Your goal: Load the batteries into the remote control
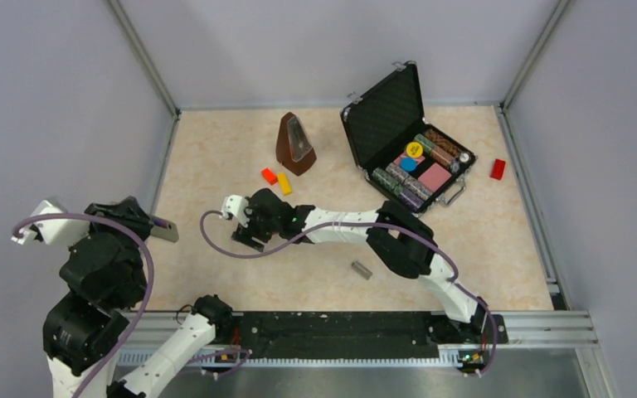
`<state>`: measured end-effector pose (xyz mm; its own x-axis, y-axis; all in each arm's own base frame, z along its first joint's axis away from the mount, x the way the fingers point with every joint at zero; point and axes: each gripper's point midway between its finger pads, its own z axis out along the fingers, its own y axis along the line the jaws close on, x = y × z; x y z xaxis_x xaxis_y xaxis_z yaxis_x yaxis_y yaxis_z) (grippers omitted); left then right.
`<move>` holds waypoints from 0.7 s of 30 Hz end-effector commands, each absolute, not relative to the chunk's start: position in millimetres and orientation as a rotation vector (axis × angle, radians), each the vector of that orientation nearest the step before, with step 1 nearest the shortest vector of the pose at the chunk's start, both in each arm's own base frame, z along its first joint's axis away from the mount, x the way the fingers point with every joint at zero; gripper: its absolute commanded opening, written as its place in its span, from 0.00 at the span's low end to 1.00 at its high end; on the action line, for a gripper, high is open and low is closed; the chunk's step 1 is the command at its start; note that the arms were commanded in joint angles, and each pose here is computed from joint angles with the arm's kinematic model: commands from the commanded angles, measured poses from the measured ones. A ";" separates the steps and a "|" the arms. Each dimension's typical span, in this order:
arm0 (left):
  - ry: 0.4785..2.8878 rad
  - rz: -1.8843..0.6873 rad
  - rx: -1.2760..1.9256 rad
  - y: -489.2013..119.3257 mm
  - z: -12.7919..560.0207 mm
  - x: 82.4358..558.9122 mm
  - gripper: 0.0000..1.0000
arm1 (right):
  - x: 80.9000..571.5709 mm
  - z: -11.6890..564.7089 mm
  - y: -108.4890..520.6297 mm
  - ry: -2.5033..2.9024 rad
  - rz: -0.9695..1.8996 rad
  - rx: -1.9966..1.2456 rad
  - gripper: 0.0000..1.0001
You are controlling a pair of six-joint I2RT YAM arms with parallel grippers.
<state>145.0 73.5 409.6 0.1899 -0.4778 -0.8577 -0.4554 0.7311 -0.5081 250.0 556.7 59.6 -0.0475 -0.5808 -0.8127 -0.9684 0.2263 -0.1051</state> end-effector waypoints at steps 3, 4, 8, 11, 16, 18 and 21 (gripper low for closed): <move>1.394 -0.068 -0.830 75.3 422.6 137.2 0.00 | 254.7 63.5 595.5 1.404 0.641 -1.556 0.71; 1.393 -0.079 -0.829 74.4 422.9 136.9 0.00 | 253.9 57.3 597.2 1.385 0.639 -1.582 0.71; 1.416 -0.065 -0.800 70.9 419.8 141.3 0.00 | 251.3 41.1 607.5 1.348 0.665 -1.626 0.69; 1.437 -0.042 -0.784 68.1 411.4 147.0 0.00 | 249.8 25.6 610.7 1.358 0.677 -1.663 0.67; 1.429 -0.035 -0.770 67.6 409.8 149.6 0.00 | 253.5 5.1 606.5 1.414 0.665 -1.706 0.64; 1.428 -0.032 -0.765 67.5 410.6 150.1 0.00 | 255.7 -0.1 601.6 1.472 0.673 -1.730 0.63; 1.432 -0.039 -0.761 66.2 409.7 150.5 0.00 | 259.9 -7.5 591.1 1.614 0.728 -1.758 0.59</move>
